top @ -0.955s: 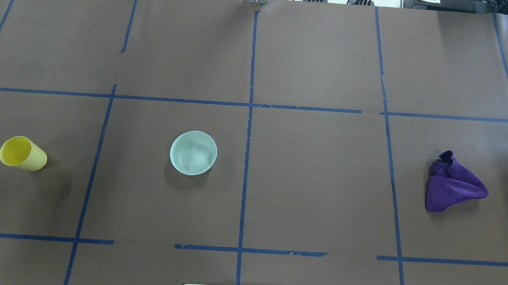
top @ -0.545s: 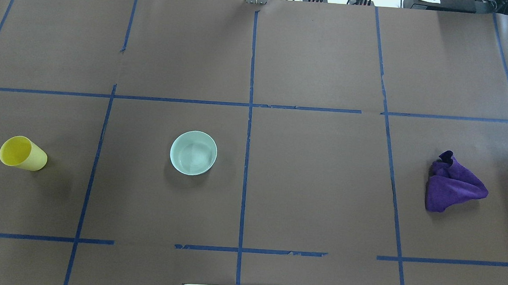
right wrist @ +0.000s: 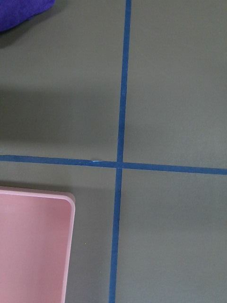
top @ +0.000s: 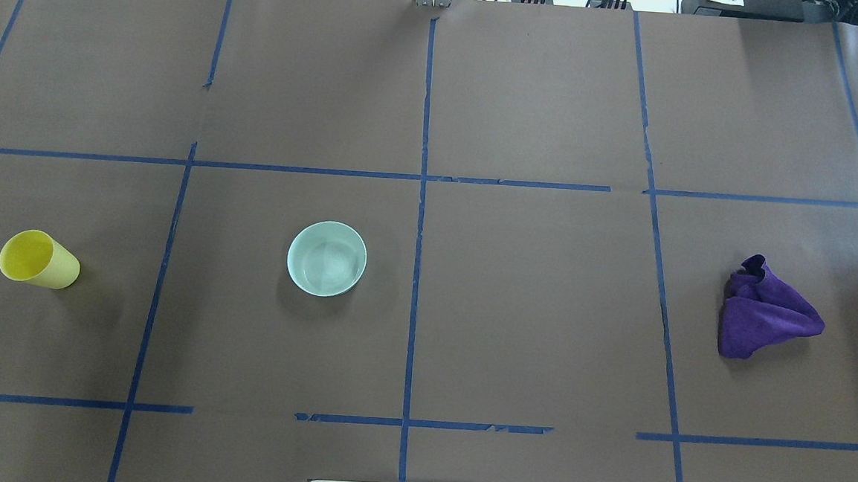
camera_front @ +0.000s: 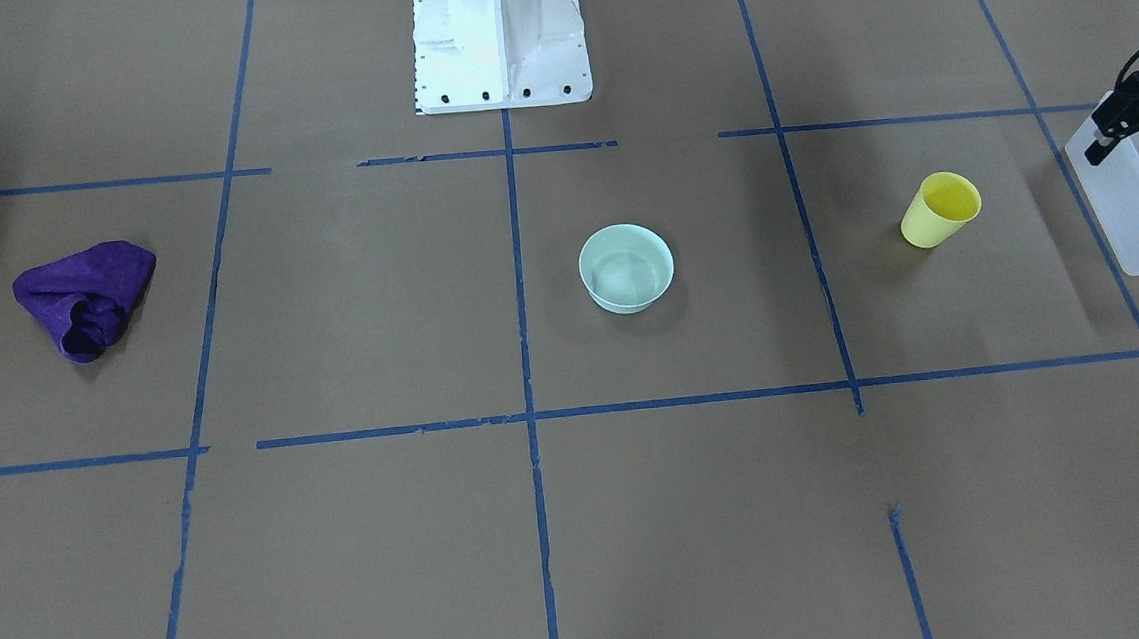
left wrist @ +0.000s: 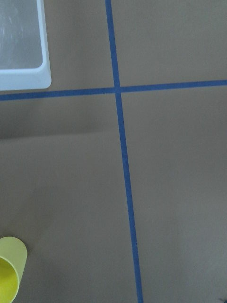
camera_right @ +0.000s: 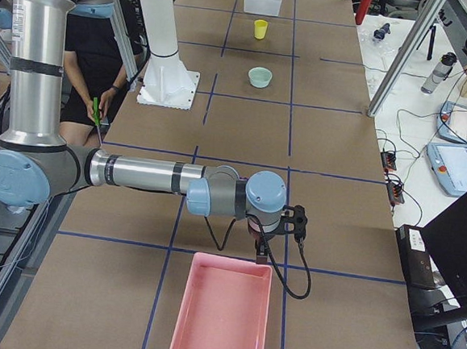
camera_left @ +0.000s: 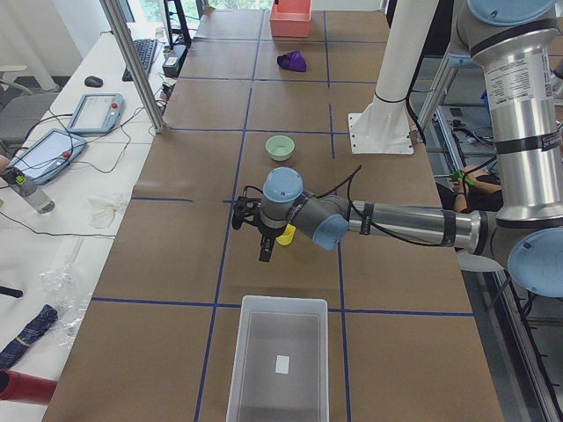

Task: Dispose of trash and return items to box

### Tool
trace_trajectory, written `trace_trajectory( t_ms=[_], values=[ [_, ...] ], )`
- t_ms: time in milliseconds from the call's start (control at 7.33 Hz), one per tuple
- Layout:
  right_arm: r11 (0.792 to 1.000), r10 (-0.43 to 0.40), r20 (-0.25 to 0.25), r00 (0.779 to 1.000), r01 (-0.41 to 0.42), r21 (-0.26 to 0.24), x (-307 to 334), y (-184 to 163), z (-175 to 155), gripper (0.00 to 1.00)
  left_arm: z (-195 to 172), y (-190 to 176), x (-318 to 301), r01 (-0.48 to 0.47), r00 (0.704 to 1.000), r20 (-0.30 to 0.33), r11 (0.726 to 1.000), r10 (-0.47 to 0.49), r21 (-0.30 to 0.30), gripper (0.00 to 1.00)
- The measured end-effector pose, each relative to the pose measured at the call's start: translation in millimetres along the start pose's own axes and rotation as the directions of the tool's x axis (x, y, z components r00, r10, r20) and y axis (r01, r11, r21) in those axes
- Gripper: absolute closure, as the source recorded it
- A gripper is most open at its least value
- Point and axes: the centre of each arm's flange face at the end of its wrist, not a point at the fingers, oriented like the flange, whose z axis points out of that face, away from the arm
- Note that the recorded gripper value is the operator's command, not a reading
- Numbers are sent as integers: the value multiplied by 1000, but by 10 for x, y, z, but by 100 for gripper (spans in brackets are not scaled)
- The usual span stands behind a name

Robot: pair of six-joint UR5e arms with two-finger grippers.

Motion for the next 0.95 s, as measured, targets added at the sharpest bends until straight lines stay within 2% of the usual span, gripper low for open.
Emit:
trace_trajectory(
  t_ms=[136, 409, 682, 955],
  values=[
    [1000, -2, 0, 1000, 2, 1, -9, -2, -8, 0, 172, 135, 170, 28, 999, -27, 999, -29, -21, 0],
    [1000, -2, 1, 1000, 2, 0, -17, -2, -6, 0, 505, 293, 422, 54, 998, -33, 995, -57, -83, 0],
    [1000, -4, 2, 1000, 4, 0, -29, -4, -7, 0, 815, 233, 548, 67, 997, -16, 992, -69, -108, 0],
    [1000, -7, 2, 1000, 7, 1, -41, -7, -13, 0, 975, 130, 583, 70, 997, -11, 991, -72, -113, 0]
  ],
)
